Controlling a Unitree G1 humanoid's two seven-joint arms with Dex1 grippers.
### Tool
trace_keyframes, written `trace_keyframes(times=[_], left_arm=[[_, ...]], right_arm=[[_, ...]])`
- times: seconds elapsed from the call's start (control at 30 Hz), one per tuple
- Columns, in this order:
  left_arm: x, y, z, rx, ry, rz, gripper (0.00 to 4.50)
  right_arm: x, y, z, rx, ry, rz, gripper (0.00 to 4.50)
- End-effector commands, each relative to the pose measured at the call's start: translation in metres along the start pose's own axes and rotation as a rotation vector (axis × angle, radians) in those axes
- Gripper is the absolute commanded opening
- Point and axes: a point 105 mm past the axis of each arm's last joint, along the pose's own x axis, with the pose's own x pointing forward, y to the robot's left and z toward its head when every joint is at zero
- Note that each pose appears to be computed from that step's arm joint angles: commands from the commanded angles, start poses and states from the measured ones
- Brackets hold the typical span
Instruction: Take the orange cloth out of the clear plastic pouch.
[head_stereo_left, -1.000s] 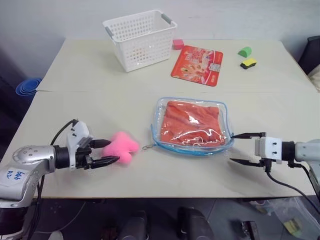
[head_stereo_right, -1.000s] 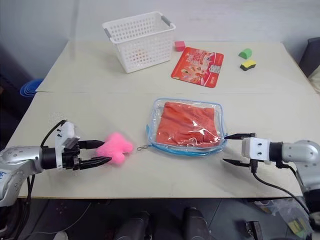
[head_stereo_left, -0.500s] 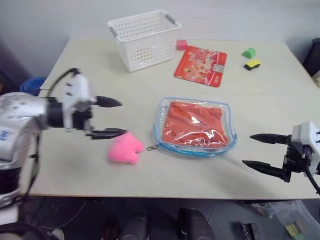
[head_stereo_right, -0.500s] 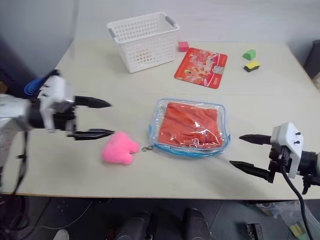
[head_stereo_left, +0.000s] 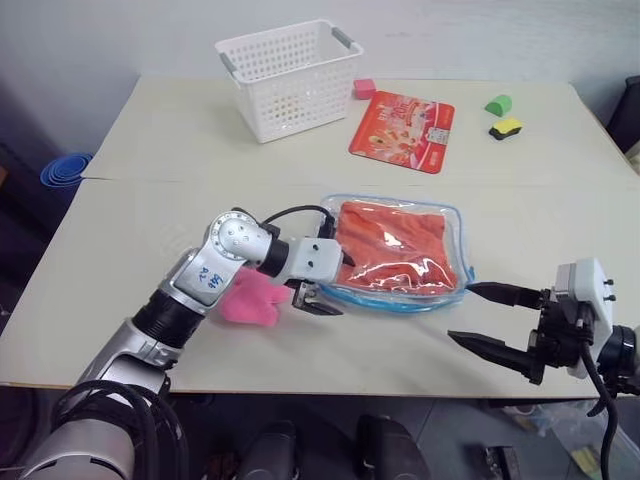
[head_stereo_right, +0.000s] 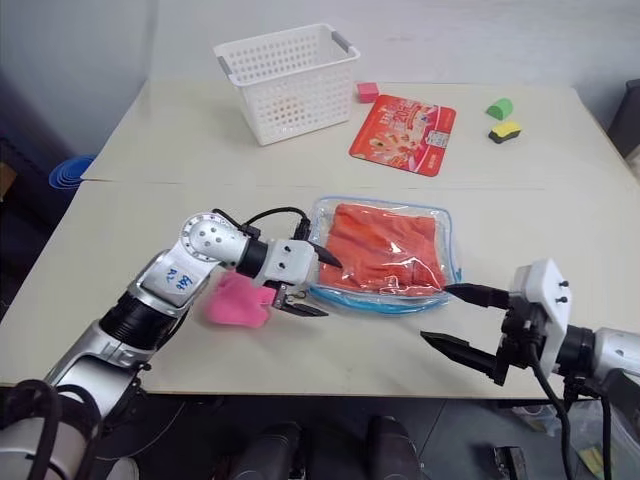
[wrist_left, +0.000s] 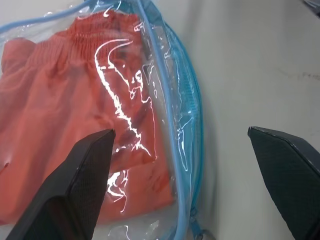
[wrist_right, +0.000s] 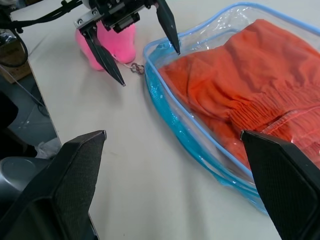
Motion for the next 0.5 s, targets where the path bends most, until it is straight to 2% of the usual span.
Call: trace_keyframes(times=[0.03, 0.1, 0.2, 0.5], left_arm=[[0.002, 0.001, 0.003, 0.044, 0.011, -0.006, 4.48], [0.0041, 0.002, 0.0003, 0.053, 0.023, 0.006, 4.48], [0.0077, 0.0028, -0.0013, 0.046, 0.017, 0.024, 3.88], [0.0071, 0.0091, 0.0007, 0.053, 0.002, 0.077, 1.18]], right_arm=[[-0.0032, 0.0025, 0.0104, -0.032, -0.037, -0.016, 4.5], [-0.0034, 0.0029, 0.0109, -0.031, -0.041, -0.016, 4.5], [-0.0031, 0.0034, 0.0105, -0.029, -0.042, -0.015, 4.5], [-0.0025, 0.0005, 0.0075, -0.027, -0.04, -0.013, 4.5]])
